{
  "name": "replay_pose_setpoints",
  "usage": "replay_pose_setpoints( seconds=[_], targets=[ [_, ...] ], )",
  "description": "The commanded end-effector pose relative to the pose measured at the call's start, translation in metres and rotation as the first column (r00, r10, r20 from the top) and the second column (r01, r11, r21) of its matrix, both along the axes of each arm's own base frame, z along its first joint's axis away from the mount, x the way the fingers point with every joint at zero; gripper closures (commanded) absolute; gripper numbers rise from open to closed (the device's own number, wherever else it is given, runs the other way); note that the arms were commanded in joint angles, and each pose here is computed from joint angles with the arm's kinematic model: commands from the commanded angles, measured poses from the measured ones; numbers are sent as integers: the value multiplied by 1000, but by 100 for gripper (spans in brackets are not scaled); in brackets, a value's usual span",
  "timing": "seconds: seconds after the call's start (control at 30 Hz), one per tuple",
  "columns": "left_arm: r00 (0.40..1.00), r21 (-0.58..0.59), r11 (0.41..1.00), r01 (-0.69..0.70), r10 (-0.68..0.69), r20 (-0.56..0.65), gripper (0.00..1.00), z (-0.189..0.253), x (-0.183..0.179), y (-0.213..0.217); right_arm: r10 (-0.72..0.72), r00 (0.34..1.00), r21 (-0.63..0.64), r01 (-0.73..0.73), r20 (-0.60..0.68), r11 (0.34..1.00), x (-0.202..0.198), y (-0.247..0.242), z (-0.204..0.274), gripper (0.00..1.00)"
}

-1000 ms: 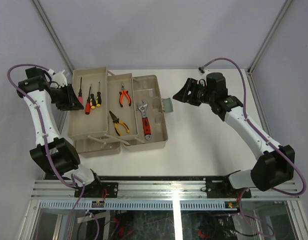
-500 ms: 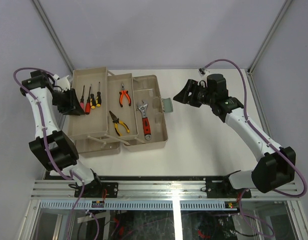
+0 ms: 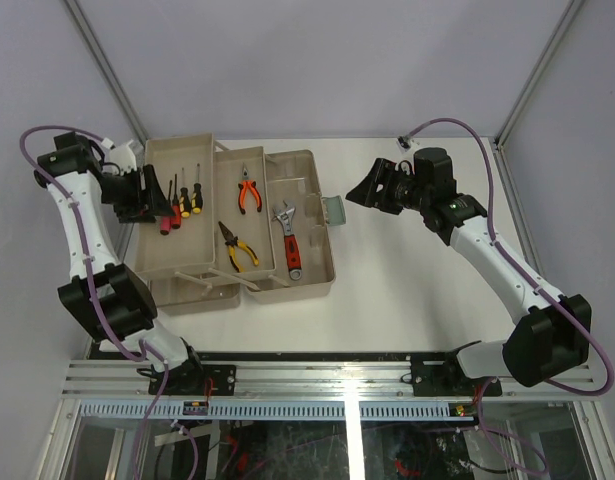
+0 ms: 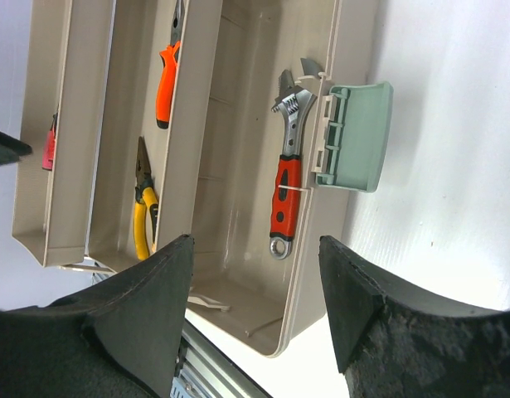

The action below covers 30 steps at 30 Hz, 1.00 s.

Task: Pack the tool kit

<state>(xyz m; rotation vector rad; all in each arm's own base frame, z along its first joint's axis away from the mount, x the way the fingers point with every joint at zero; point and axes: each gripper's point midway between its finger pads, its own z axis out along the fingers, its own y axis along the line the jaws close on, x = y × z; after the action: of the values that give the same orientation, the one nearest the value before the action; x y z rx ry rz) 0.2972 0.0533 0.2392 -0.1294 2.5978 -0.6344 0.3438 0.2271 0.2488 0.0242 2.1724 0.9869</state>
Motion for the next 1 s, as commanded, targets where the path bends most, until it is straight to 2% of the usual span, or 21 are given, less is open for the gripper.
replay_pose_setpoints(
  seconds=[0.0,0.1,0.27,0.4,0.57,0.7,0.97],
  targets=[
    [975,19,999,-33,28,219,41,64,22,2,0,999,26,-1,54,1000,-1,0,17,32],
    [942,27,995,-95,81,325,41,97,35,13,2,999,22,-3,54,1000,-2,-1,17,31],
    [910,-4,978,-208,195,366,40,110,39,47,13,999,6,-14,49,1000,-5,-2,15,31],
    [905,-60,966,-253,258,337,40,91,25,76,31,999,-13,-31,36,999,-8,-3,13,31],
    [918,-99,969,-225,245,311,40,65,-3,95,51,999,-34,-50,18,998,-7,-1,15,31],
    [933,-124,972,-198,226,282,40,44,-21,95,61,998,-36,-60,15,998,-2,2,22,31],
    [964,-162,975,-151,182,196,43,-26,-42,89,66,998,-54,-66,4,996,4,3,27,31]
  ],
)
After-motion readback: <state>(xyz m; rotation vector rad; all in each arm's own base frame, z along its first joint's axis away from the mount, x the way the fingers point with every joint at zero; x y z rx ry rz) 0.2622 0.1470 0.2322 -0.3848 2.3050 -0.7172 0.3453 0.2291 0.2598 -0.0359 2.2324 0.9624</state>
